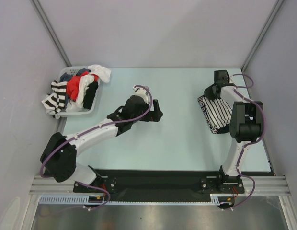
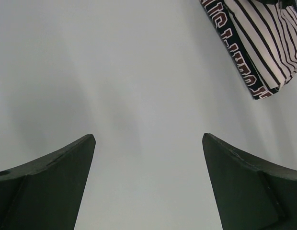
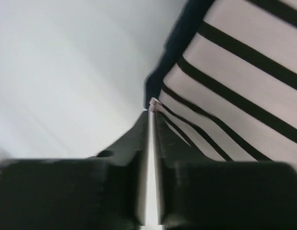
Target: Fold and stack the tank tops
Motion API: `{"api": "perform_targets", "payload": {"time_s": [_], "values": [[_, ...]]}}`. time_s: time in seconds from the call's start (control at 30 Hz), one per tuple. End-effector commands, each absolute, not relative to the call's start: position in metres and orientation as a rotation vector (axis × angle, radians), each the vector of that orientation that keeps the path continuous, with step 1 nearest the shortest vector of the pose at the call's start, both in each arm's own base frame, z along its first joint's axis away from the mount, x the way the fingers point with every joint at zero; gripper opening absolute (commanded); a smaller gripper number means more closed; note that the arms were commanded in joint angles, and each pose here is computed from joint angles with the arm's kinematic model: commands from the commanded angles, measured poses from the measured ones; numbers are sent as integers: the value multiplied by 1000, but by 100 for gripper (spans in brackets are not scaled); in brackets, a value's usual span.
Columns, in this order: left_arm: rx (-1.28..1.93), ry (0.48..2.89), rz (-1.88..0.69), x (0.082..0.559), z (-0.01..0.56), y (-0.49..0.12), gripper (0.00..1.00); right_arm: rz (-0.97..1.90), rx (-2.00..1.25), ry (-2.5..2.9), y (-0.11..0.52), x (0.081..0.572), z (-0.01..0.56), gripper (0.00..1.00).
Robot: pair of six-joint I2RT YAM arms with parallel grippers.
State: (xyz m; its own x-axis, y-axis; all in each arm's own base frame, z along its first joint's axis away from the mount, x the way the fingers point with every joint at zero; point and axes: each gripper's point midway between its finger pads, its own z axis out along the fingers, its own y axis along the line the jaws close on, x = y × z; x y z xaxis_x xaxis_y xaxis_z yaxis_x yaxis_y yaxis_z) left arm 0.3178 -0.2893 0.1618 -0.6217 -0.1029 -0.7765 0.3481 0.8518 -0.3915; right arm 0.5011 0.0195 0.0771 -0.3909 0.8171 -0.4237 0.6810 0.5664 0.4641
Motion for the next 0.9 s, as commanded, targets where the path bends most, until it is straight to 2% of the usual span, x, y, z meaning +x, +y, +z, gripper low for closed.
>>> {"api": "perform_targets", "payload": {"time_s": [0.0,0.07,0.1,0.2,0.33,0.43,0.57,0.67,0.77,0.87], "values": [[180,2110,-650,318,175,-283,100,585,1090,2118,34,527,90,26],[180,2113,-648,317,174,-281,100,676,1040,2051,33,528,101,36],[180,2113,-648,316,173,-280,100,677,1050,2060,27,519,93,46],[175,2113,-649,313,173,-278,100,696,953,2012,21,518,116,53],[172,2105,-669,310,179,-278,100,821,880,1881,11,504,142,52],[167,2102,-657,309,181,-274,100,972,698,1792,23,500,177,48],[160,2098,-627,307,184,-267,100,1023,609,1795,25,490,178,50],[152,2090,-625,306,187,-264,100,1063,644,1751,21,476,173,43],[151,2092,-633,303,187,-263,100,1092,639,1702,18,466,174,26],[149,2092,-635,300,185,-261,100,1120,645,1668,13,456,164,3]]}}
